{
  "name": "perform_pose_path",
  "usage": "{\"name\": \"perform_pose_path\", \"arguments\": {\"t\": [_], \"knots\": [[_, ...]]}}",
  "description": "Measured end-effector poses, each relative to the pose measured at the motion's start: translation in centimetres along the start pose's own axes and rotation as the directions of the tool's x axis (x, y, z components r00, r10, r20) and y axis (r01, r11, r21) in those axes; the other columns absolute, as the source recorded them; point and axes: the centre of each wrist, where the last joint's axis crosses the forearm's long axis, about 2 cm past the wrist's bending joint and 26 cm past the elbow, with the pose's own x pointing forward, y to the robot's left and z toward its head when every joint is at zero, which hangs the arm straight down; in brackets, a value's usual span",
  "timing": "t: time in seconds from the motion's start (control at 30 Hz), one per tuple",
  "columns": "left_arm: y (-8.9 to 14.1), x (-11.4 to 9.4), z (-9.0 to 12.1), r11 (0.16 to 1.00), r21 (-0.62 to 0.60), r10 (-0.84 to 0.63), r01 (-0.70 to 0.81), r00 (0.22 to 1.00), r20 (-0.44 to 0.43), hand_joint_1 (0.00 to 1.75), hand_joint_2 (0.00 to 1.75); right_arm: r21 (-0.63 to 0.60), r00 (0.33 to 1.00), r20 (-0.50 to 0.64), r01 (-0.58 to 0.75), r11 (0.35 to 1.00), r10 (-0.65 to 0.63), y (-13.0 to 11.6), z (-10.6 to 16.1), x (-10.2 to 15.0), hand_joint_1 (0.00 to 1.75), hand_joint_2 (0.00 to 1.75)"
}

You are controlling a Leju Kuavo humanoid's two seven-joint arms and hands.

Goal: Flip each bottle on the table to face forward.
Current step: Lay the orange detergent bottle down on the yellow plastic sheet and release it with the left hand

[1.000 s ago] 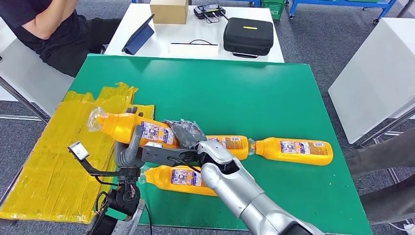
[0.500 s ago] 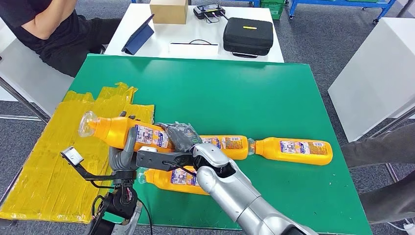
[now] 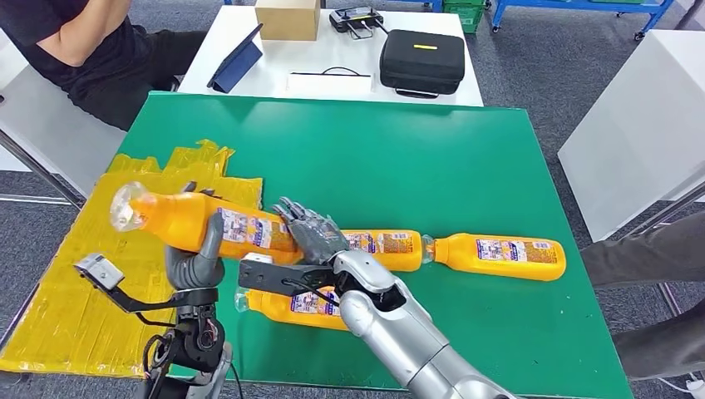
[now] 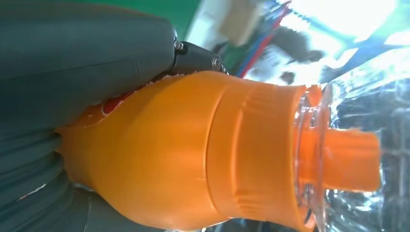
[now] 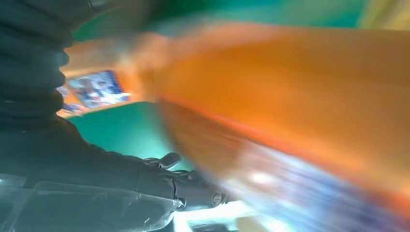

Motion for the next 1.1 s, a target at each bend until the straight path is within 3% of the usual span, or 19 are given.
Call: {"name": "perform_pose_path", "arguments": {"t": [0.1, 0.2, 0.3, 0.43, 0.67, 0.73, 0.87, 0.93, 1.0, 1.1], "knots": [[1.4, 1.4, -0.3, 0.963, 0.038, -0.270, 0.268, 0.960, 0.068, 1.75, 1.75, -0.077, 1.000, -0.025, 0.009, 0.997, -0.011, -0.7, 1.5, -1.0, 0.00, 0.00], [3.8, 2.6, -0.7, 0.850, 0.096, -0.526, 0.518, 0.847, 0.085, 1.75, 1.75, -0.147, 0.999, -0.031, 0.014, 0.989, -0.018, -2.0, 3.0, -1.6, 0.00, 0.00], [6.3, 3.2, -1.4, 0.727, 0.143, -0.684, 0.672, 0.728, 0.055, 1.75, 1.75, -0.192, 0.999, -0.022, 0.021, 0.981, -0.025, -2.5, 4.3, -1.6, 0.00, 0.00], [8.3, 3.5, -1.9, 0.660, 0.172, -0.745, 0.731, 0.667, 0.020, 1.75, 1.75, -0.224, 1.000, -0.012, 0.022, 0.974, -0.026, -3.0, 5.4, -1.6, 0.00, 0.00], [9.3, 3.5, -2.1, 0.604, 0.187, -0.787, 0.774, 0.617, -0.008, 1.75, 1.75, -0.242, 1.000, -0.002, 0.018, 0.970, -0.019, -3.4, 6.1, -1.6, 0.00, 0.00], [9.6, 3.5, -2.2, 0.521, 0.184, -0.845, 0.833, 0.534, -0.026, 1.75, 1.75, -0.238, 1.000, 0.001, 0.019, 0.971, -0.019, -3.4, 6.2, -1.6, 0.00, 0.00], [10.3, 3.4, -3.1, 0.209, 0.144, -0.974, 0.967, 0.219, -0.061, 1.75, 1.75, -0.220, 1.000, 0.015, 0.027, 0.975, -0.024, -3.6, 6.9, -1.3, 0.00, 0.00], [10.7, 3.0, -3.5, 0.071, 0.091, -0.995, 0.993, 0.077, -0.064, 1.75, 1.75, -0.205, 0.999, 0.022, 0.034, 0.978, -0.030, -3.7, 7.3, -1.2, 0.00, 0.87], [11.2, 2.1, -3.6, -0.006, 0.005, -0.998, 1.000, -0.005, -0.070, 1.75, 1.75, -0.182, 0.999, 0.029, 0.029, 0.983, -0.024, -3.4, 7.9, -1.1, 0.00, 1.75], [12.2, 0.5, -2.9, -0.032, -0.128, -0.994, 0.991, -0.045, -0.098, 1.75, 1.75, -0.139, 0.999, 0.034, -0.013, 0.990, 0.018, -2.3, 8.6, -1.2, 0.00, 1.75]]}}
